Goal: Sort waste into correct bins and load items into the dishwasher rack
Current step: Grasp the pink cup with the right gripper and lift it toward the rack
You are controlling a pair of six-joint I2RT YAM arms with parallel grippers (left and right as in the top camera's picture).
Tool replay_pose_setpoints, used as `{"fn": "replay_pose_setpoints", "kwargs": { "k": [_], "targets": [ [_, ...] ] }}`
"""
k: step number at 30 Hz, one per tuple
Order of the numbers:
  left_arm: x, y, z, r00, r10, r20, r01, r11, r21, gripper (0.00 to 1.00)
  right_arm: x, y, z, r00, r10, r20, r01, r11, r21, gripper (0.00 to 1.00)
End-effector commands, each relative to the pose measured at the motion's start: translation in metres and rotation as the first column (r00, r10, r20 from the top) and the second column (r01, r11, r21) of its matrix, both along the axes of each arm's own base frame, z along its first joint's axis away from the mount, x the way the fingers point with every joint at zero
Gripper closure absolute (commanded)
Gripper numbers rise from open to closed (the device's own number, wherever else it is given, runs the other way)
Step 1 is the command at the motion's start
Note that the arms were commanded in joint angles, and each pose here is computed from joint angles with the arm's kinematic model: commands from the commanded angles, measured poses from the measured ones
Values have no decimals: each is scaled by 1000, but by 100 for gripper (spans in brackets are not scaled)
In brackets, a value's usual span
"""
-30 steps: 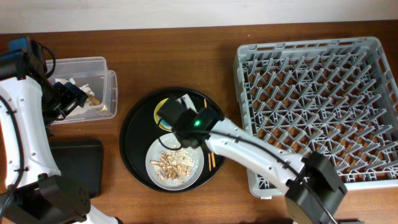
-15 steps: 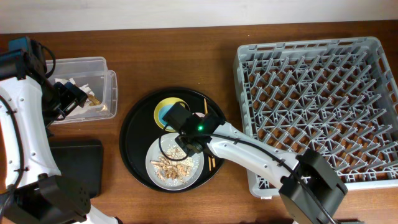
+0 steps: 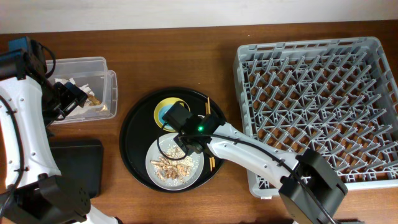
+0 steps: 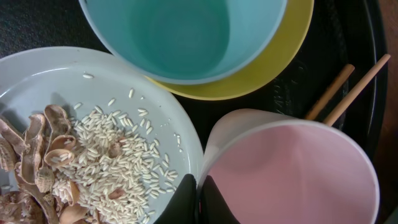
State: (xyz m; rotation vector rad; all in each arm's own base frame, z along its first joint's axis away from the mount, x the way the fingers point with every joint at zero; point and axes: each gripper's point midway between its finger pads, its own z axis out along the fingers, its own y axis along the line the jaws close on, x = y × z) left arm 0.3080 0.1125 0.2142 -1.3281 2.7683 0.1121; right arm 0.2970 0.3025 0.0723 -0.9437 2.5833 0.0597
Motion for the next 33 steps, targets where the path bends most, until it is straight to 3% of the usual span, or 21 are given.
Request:
{"fn": "replay_pose_setpoints", "kwargs": {
  "k": [1, 11, 15, 17, 20, 23, 33],
  "targets": [
    [0, 1, 6, 1000, 13, 20, -13, 1000, 6, 1, 9, 8, 31, 999, -5, 44, 3, 999, 48, 96],
    [0, 1, 6, 1000, 13, 20, -13, 1000, 6, 1, 51, -63, 150, 975, -198, 101, 183, 974, 137, 96],
    [0, 1, 6, 1000, 13, 19, -13, 1000, 6, 1, 73, -114, 185, 950, -309, 35, 284, 908, 307, 96],
    [0, 1, 6, 1000, 13, 20, -13, 1000, 6, 1, 82, -138, 190, 940, -338, -58, 331, 851, 408, 96],
    [0, 1, 6, 1000, 13, 19, -13, 1000, 7, 1, 91, -173, 193, 947, -263, -182, 319, 748, 582, 96],
    [0, 1, 6, 1000, 13, 19, -13, 1000, 6, 1, 95, -194, 199, 952, -209, -225, 307, 654, 691, 96],
    [0, 1, 6, 1000, 13, 19, -13, 1000, 7, 1, 105, -257, 196, 926, -177, -332, 376, 381, 845, 96]
  ]
}}
